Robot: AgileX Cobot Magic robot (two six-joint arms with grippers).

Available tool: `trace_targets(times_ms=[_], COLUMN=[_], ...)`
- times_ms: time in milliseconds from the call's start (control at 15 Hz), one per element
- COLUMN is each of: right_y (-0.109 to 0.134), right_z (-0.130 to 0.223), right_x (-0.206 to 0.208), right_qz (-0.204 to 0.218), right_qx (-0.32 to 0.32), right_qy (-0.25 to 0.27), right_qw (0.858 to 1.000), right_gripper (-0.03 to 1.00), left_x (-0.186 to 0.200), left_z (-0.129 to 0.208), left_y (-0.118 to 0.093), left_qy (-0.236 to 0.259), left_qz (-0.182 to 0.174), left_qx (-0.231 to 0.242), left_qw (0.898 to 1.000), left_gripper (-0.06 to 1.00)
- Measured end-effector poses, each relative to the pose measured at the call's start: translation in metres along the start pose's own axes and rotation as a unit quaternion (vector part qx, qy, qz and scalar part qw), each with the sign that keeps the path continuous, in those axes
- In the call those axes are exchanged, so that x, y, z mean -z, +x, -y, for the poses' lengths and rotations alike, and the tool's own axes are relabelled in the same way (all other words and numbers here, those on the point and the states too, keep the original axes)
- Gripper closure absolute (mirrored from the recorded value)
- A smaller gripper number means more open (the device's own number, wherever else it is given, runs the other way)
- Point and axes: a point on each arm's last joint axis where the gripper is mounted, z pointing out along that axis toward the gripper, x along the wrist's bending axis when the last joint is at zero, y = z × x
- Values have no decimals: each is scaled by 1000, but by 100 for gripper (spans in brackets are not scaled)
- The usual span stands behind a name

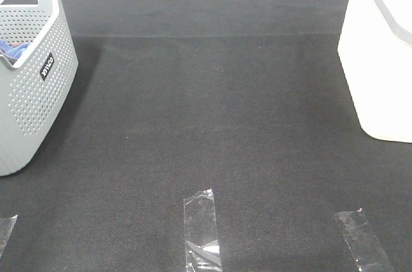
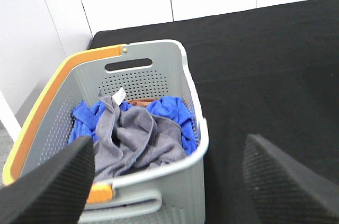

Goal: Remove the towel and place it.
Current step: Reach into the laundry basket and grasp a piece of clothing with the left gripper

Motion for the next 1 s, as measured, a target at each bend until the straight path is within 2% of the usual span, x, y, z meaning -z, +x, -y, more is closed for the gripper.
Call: trace_targets(times_ms=[133,267,333,400,533,800,1000], right_y=[0,0,0,0,0,0,0], right_z=[0,0,0,0,0,0,0], right_x=[0,0,0,0,0,0,0], right_qz=[0,0,0,0,0,0,0], right_qx=[0,0,0,0,0,0,0], right_qy=[0,0,0,0,0,0,0], right_qw=[1000,1000,1000,1000,1000,1000,1000], right_gripper=[23,23,23,23,23,23,23], left_x=[-33,-76,-108,-117,-164,-243,-298], left_z=[-19,-40,-52,-55,-62,-68,-54], left_y=[4,8,10,11,14,31,57], left_qy=[27,78,117,126,177,229,291], left_qz=[-6,-11,-9,-8,-13,-66,-106], left_qx=[-6,-23,-26,-25,-13,10,32], left_qw=[1000,997,993,992,984,971,950], left_gripper=[21,21,21,21,21,22,29])
